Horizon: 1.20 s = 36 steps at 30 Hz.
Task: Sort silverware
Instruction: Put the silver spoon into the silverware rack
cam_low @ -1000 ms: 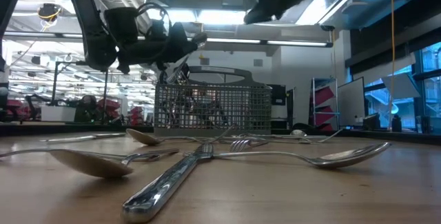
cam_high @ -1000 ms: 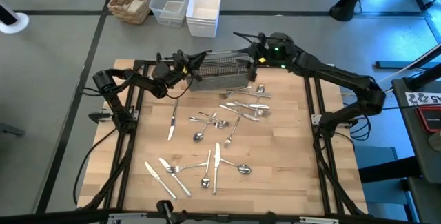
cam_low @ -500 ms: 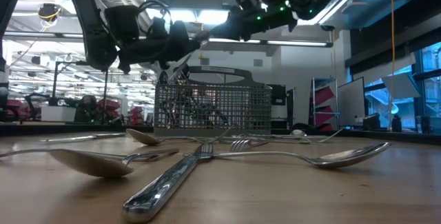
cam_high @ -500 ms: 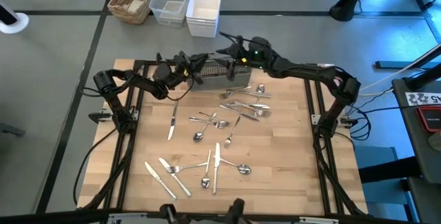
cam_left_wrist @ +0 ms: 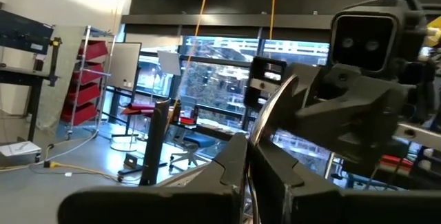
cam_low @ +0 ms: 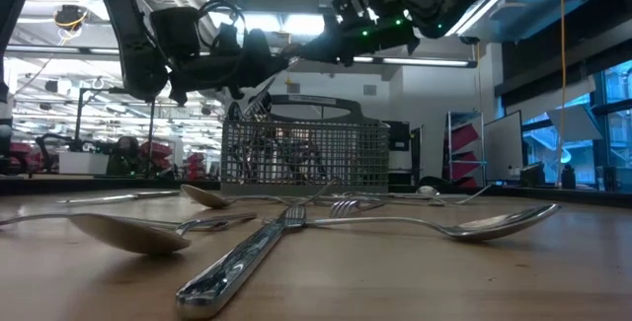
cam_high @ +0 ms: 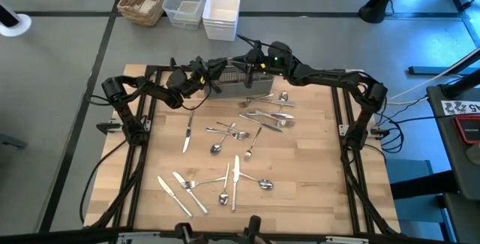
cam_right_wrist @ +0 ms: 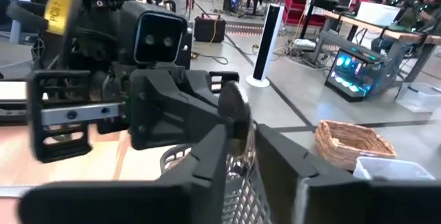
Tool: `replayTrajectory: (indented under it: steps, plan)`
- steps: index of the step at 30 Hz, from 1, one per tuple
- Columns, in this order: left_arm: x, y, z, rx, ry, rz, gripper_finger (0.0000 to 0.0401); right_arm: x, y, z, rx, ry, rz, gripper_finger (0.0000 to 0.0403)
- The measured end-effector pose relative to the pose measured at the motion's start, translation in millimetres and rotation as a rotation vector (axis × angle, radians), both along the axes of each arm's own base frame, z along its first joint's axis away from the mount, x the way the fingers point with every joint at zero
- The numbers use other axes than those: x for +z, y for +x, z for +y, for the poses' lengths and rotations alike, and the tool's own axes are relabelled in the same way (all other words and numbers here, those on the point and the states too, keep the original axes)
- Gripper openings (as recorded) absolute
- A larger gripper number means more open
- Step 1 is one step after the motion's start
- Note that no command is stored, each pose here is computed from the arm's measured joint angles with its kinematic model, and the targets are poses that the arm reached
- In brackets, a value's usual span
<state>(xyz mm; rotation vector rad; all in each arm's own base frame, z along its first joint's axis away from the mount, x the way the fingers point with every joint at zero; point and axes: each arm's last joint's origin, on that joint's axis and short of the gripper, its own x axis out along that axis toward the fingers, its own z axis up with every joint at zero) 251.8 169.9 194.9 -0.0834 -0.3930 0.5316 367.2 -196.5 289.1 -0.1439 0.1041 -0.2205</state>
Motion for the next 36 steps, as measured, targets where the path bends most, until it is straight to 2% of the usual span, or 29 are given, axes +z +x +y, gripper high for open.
replayTrajectory:
  steps: [9,18,26,36]
  plan:
    - [-0.1,0.2,-0.2,-0.004,0.0,0.001,0.001,-3.5,4.4,-2.7,-0.005,0.026,-0.049,0.0009]
    - [0.2,-0.4,0.2,0.004,-0.002,-0.002,0.0057,-5.3,5.2,-2.6,-0.003,0.033,-0.044,0.0005]
    - [10.2,-3.8,-1.1,0.005,0.021,-0.05,0.0103,-2.5,12.4,10.3,-0.007,0.012,-0.065,0.0004]
    - [28.0,-12.2,-2.0,-0.011,0.017,-0.118,0.0087,3.5,15.9,16.5,-0.061,-0.083,-0.092,0.0003]
